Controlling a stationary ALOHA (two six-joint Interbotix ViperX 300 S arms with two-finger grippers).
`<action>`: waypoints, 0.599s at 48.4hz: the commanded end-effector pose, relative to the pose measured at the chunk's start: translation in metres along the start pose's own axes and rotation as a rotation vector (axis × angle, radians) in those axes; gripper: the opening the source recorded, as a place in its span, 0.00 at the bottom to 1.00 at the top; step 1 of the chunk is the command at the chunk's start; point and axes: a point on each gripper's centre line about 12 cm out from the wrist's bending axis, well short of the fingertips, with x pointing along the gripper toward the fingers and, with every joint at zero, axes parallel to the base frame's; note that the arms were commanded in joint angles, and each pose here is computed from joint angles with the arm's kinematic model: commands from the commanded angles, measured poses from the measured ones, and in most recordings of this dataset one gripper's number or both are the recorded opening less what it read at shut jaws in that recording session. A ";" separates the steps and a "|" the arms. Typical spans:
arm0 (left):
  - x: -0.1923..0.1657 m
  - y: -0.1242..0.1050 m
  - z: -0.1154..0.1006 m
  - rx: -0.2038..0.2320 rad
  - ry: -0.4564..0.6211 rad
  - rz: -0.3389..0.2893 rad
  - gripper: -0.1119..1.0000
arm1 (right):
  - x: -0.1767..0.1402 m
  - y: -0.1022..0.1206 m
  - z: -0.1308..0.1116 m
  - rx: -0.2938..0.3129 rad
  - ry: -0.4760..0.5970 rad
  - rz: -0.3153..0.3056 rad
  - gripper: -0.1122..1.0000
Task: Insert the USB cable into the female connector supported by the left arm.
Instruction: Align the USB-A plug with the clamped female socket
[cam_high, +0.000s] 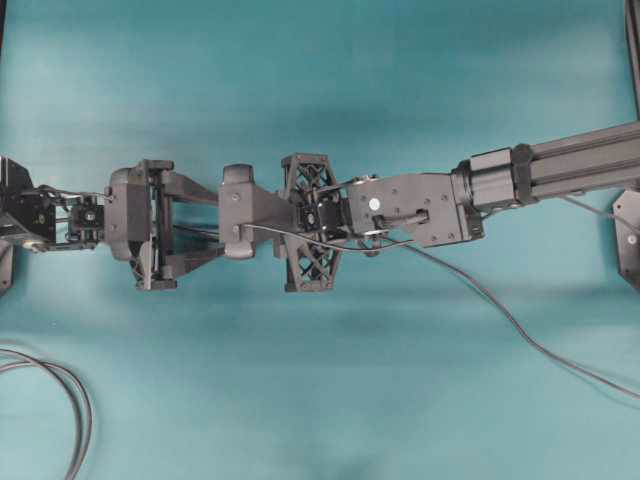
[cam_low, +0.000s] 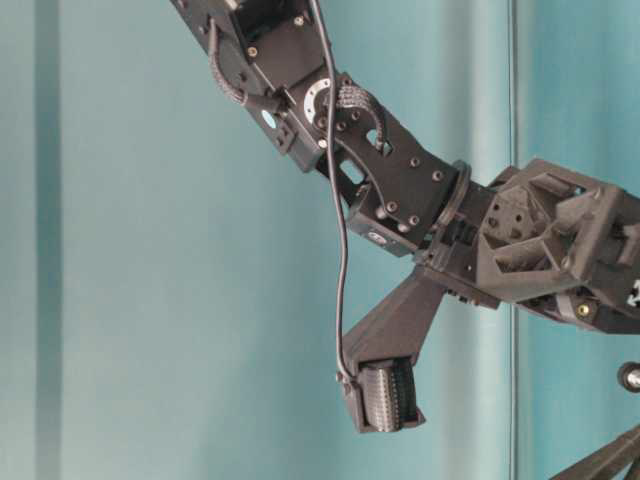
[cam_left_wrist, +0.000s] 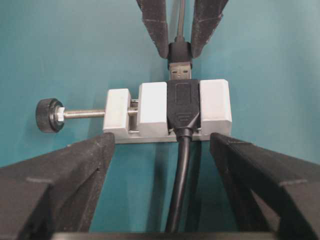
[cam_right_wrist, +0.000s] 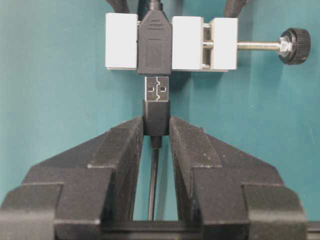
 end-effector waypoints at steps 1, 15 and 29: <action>0.002 -0.002 0.007 -0.009 -0.026 -0.006 0.92 | -0.011 -0.005 0.016 0.005 -0.045 -0.008 0.28; 0.003 -0.002 0.009 -0.008 -0.017 -0.009 0.92 | -0.011 -0.006 0.016 -0.010 -0.033 -0.011 0.28; 0.003 -0.002 0.009 -0.009 -0.016 -0.007 0.92 | -0.013 -0.003 0.023 -0.016 -0.043 -0.010 0.28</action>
